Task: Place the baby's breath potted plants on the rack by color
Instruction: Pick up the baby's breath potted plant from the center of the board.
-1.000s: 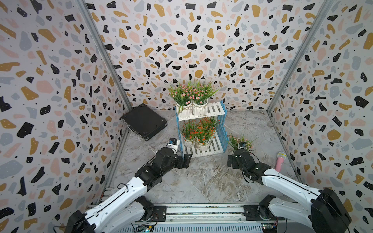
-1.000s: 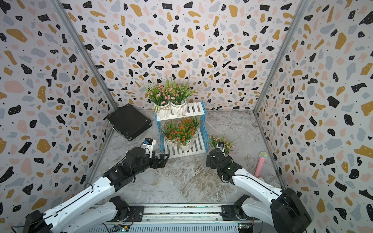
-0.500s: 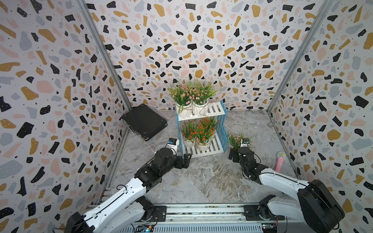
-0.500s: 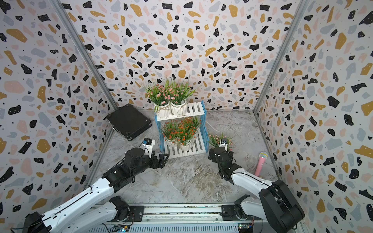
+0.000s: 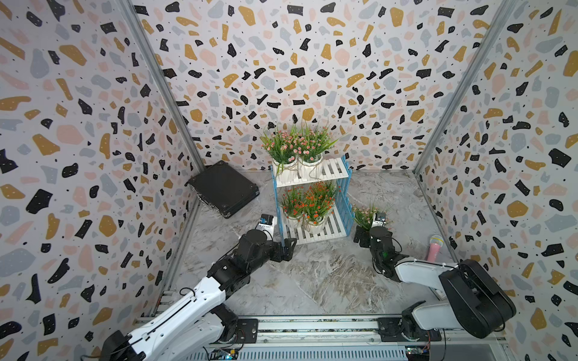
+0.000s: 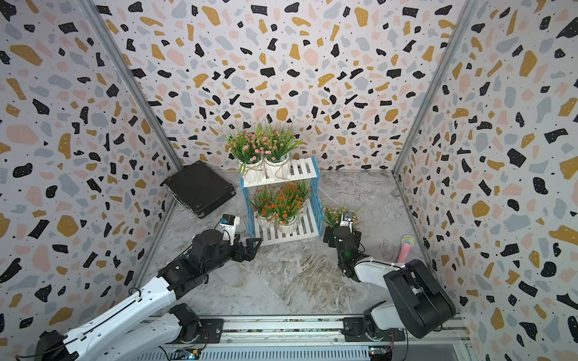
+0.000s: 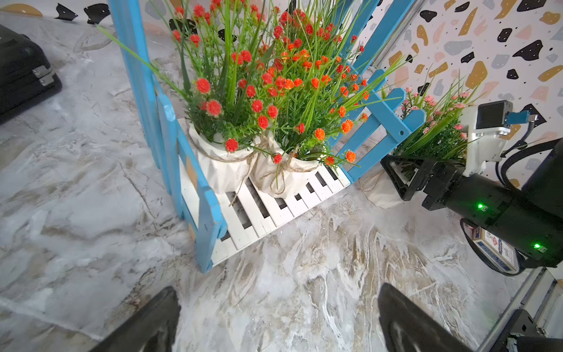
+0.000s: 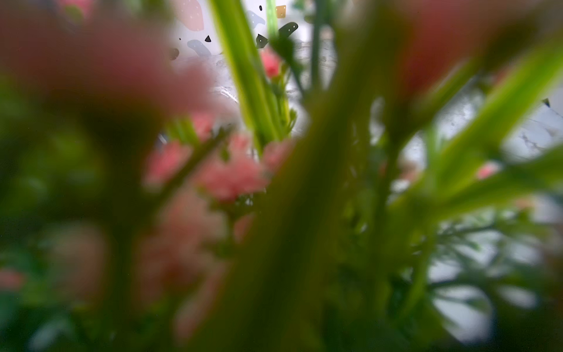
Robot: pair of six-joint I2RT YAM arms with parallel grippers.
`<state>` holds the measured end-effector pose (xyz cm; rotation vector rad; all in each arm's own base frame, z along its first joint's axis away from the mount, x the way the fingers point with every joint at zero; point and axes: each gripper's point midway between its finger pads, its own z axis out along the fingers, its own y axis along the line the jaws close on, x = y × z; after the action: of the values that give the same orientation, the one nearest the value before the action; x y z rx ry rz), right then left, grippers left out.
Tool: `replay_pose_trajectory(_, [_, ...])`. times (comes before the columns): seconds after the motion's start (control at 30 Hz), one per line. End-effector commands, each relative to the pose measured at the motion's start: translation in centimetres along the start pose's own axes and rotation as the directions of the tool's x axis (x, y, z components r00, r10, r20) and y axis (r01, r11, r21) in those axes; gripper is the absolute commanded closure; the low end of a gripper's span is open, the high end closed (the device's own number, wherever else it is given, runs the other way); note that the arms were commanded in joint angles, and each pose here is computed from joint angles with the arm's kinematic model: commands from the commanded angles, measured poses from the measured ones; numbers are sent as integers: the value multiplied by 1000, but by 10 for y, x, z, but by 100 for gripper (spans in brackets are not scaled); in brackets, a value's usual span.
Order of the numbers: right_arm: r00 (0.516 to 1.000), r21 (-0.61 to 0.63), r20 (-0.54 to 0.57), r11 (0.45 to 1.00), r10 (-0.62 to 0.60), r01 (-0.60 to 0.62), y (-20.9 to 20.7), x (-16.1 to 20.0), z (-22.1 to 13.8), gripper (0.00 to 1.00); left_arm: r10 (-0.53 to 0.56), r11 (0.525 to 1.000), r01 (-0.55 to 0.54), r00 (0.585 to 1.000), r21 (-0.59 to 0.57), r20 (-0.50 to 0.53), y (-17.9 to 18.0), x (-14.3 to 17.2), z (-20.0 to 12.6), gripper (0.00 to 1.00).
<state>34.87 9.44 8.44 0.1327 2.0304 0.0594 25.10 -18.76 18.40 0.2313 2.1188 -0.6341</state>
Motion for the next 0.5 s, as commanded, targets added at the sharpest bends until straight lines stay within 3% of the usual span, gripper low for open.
replay_pose_trajectory(0.0, [1000,-1,-4,1000,-8,8,-2,7,2,1,20,1000,-21,999,22,33,-4,-4,-1,0])
replay_pose_trajectory(0.17, [1000,8,4,1000,-11,11,-4,9,3,2,23,1000,-24,999,21,29,-4,-3,0,0])
replay_pose_trajectory(0.47, [999,19,33,1000,-1,0,-7,-3,-5,23,20,1000,-21,999,19,30,-4,-4,-1,0])
